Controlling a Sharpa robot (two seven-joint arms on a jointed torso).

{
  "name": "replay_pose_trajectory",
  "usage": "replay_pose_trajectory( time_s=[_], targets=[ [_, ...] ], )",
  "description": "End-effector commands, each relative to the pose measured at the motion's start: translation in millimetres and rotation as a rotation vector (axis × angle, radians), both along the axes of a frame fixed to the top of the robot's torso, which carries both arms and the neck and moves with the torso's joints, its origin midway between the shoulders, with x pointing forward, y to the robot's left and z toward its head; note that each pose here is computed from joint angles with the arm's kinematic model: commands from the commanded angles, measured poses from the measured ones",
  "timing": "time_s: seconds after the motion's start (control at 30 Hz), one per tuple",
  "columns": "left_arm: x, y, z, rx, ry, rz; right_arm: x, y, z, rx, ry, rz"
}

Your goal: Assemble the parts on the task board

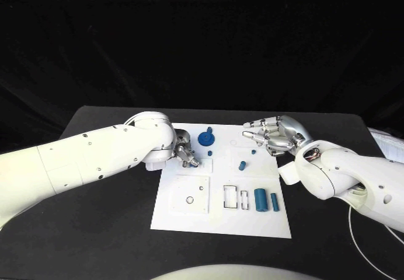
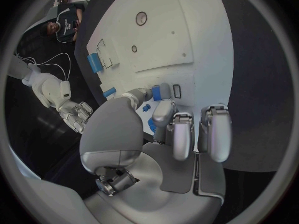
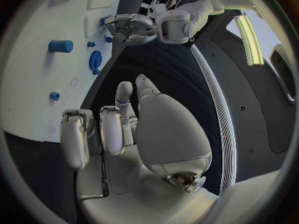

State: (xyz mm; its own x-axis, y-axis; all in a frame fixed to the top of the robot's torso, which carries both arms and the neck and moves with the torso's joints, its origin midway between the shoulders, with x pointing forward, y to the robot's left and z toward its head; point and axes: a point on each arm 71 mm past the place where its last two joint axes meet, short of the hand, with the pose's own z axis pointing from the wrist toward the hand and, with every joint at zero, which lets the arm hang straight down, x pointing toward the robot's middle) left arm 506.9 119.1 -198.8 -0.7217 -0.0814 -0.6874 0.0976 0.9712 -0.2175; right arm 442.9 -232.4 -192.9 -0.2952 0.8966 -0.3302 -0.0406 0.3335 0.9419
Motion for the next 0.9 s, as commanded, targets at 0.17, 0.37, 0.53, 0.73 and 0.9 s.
replay_pose_trajectory(
  time_s=[0.17, 0.37, 0.53, 0.73, 0.9],
  targets=[
    [-1.7, -2.5, -2.6, 0.027, 0.018, -0.017, -0.7, 2.7, -0.3, 0.005, -0.001, 0.023],
    [0.5, -2.4, -4.2, 0.034, 0.034, -0.015, -1.1, 2.7, 0.0, 0.005, 0.000, 0.023],
    [1.3, -4.4, -6.6, 0.047, 0.059, -0.026, -1.8, 3.0, 0.3, 0.003, 0.000, 0.026],
    [2.6, -5.4, -9.2, 0.052, 0.083, -0.028, -2.3, 2.9, 0.6, 0.001, 0.000, 0.028],
    [4.7, -5.4, -10.5, 0.050, 0.095, -0.021, -2.8, 3.2, 0.8, 0.001, 0.001, 0.030]
  ],
)
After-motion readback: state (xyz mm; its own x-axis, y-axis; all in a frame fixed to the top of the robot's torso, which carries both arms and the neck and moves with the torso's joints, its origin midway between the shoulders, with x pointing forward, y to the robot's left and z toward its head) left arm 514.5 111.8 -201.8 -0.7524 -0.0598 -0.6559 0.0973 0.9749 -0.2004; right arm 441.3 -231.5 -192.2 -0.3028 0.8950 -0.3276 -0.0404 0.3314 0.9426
